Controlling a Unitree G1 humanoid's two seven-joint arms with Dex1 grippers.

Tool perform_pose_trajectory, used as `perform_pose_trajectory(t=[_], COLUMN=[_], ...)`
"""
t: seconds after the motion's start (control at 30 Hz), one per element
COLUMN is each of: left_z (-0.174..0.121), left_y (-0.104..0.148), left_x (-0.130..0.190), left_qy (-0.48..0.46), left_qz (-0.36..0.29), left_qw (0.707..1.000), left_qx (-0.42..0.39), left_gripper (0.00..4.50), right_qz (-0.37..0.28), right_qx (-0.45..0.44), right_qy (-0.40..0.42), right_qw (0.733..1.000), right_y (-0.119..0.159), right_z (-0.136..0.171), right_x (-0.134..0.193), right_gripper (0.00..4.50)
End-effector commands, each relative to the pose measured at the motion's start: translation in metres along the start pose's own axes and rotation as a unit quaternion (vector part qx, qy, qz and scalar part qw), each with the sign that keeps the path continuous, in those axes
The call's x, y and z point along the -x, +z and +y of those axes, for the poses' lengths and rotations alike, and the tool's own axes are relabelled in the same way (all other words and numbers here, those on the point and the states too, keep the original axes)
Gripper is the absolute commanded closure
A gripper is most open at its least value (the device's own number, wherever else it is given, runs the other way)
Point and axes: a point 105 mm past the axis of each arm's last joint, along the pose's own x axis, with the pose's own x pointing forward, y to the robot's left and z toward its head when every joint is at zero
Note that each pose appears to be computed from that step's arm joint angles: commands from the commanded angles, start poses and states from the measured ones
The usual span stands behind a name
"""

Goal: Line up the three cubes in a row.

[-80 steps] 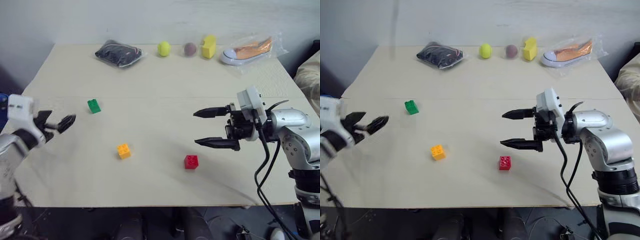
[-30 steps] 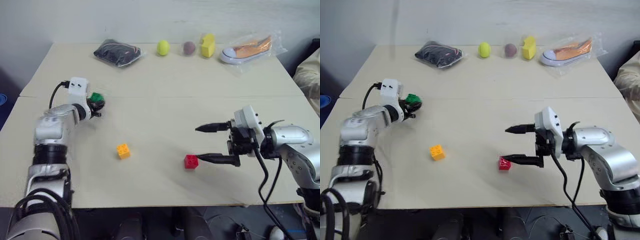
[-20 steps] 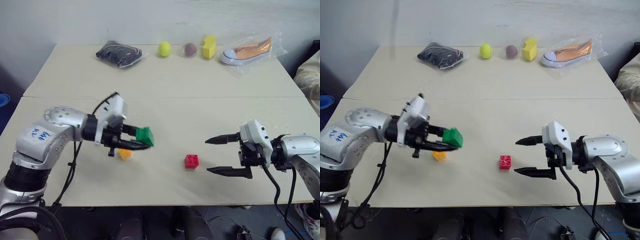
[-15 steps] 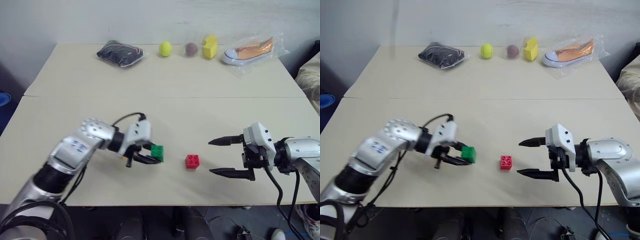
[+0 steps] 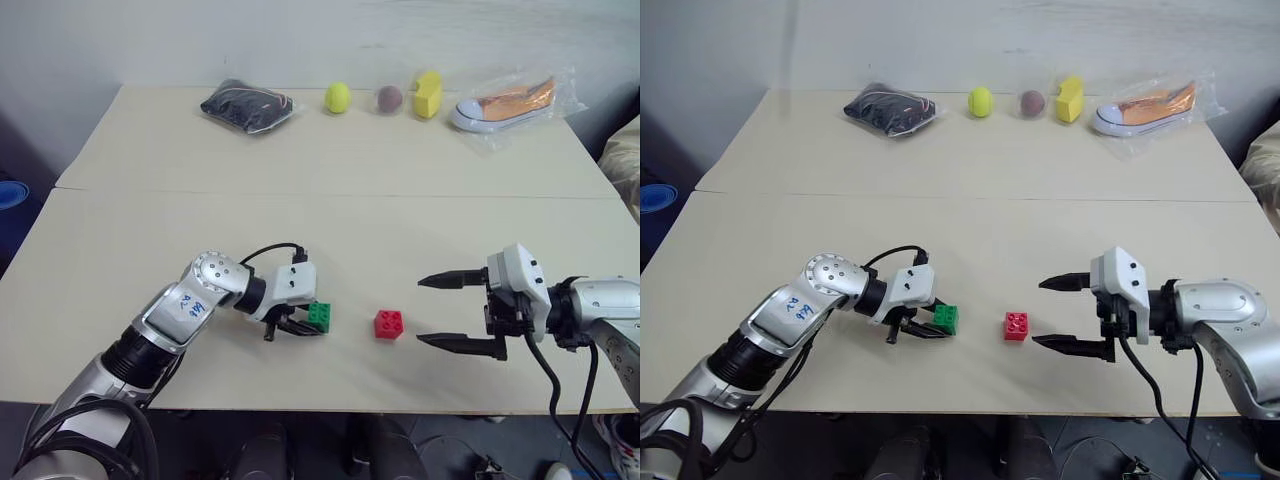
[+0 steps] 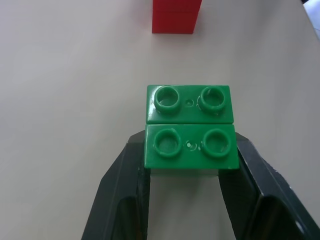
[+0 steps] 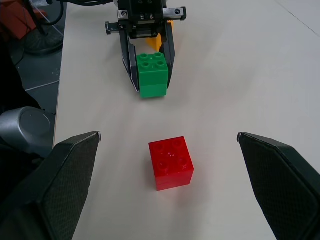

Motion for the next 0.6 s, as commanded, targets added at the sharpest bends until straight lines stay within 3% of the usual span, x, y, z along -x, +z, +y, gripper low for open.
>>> perform_pose_trajectory(t=[0.03, 0.27, 0.53, 0.6], left_z=[-0.007, -0.007, -0.01, -0.01], left_y=[0.004, -0.006, 0.015, 0.023], left_x=[-0.003, -0.003, 0.019, 0.036], left_qy=[-0.02, -0.016, -0.007, 0.006], left_qz=[0.006, 0.033, -0.008, -0.023], left_qw=[1.0, 0.999, 1.0, 0.999], left_qx=[-0.005, -0.018, 0.016, 0.032], left_gripper=[2.98, 2.98, 0.36, 0.02], right_qz=[-0.015, -0.02, -0.021, -0.021], right_qx=[0.025, 0.027, 0.024, 0.024], right_qy=[-0.005, -0.008, 0.005, 0.006], right_qw=[1.0, 0.999, 0.999, 0.999], right_y=[0.011, 0.012, 0.012, 0.012], right_z=[0.0, -0.003, -0.002, -0.004], right_x=[0.0, -0.003, -0.002, -0.002], right_gripper=[0.0, 0.0, 0.0, 0.0])
